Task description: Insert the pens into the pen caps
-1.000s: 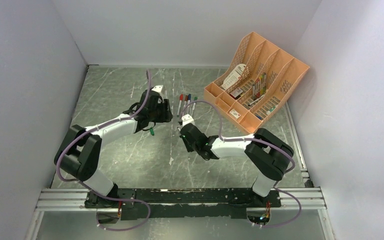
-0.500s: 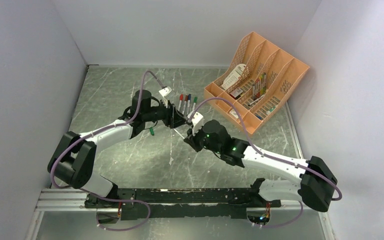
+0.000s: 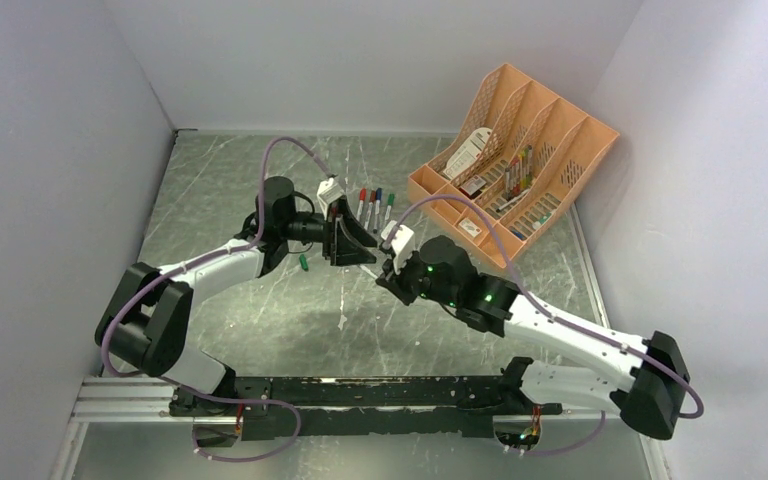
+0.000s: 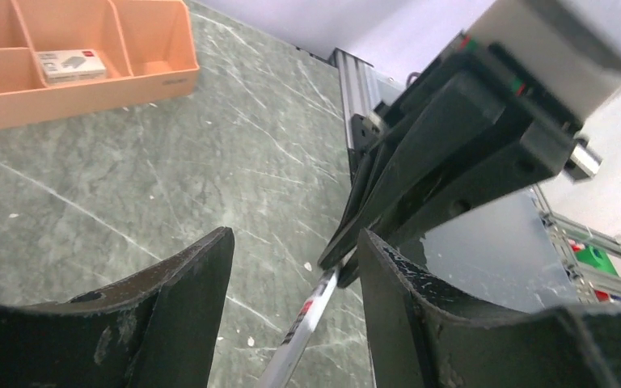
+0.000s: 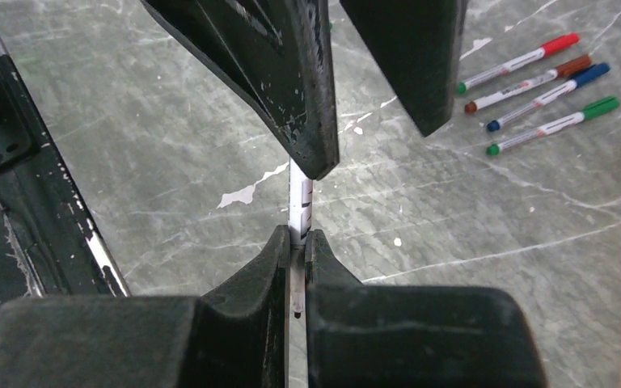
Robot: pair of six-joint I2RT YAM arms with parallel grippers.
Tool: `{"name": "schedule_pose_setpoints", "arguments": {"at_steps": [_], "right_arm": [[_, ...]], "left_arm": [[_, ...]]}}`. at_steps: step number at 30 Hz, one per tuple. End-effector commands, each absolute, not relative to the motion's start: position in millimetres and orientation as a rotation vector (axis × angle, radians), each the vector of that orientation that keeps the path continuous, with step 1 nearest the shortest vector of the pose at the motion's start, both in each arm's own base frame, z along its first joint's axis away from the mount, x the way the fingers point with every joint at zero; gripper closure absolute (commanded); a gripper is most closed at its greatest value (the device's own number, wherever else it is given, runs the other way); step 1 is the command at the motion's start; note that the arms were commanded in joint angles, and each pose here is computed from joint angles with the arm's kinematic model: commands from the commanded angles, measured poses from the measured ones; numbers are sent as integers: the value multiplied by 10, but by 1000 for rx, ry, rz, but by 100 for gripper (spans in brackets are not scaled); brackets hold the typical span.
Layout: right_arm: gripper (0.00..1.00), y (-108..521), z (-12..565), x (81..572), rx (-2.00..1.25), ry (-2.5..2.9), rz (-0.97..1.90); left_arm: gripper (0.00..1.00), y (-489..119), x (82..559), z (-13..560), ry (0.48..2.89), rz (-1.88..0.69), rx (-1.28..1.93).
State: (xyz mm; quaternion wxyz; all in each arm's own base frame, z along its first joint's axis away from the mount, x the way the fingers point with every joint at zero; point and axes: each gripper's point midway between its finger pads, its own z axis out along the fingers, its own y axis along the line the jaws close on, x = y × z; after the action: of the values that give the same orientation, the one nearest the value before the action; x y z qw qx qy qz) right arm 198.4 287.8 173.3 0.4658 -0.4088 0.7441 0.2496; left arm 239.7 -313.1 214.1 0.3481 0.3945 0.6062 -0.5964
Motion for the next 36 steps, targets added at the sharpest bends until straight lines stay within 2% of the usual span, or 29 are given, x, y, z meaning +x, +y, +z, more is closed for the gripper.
{"name": "schedule_pose_setpoints", "arguments": {"at_steps": [1, 8, 14, 24, 26, 28, 31, 33, 36], "right_arm": [[100, 2787, 2012, 1905, -1038, 1771, 616], [100, 2686, 2065, 1908, -1033, 1773, 576], [100, 2662, 2093, 1953, -1025, 1769, 546], [100, 2601, 2176, 1970, -1017, 1760, 520], [100, 2585, 2181, 1980, -1010, 1760, 512], [100, 2567, 2175, 1999, -1001, 1761, 499], [100, 2557, 2160, 2024, -994, 1769, 488], [100, 2559, 2147, 2030, -994, 1772, 487], [100, 2543, 2158, 2079, -951, 1775, 472]], "left_arm": [[32, -3114, 2335, 2190, 1492, -1573, 1155], [33, -3069, 2126, 2348, 1391, -1690, 1191], [44, -3064, 2107, 2302, 1403, -1718, 1201], [39, -3097, 2203, 2107, 1483, -1683, 1197], [40, -3103, 2217, 2079, 1481, -1664, 1214], [47, -3117, 2201, 2070, 1482, -1665, 1225], [69, -3127, 2184, 2065, 1479, -1663, 1230], [91, -3129, 2179, 2063, 1476, -1660, 1234], [93, -3132, 2155, 2090, 1452, -1666, 1241]]}}
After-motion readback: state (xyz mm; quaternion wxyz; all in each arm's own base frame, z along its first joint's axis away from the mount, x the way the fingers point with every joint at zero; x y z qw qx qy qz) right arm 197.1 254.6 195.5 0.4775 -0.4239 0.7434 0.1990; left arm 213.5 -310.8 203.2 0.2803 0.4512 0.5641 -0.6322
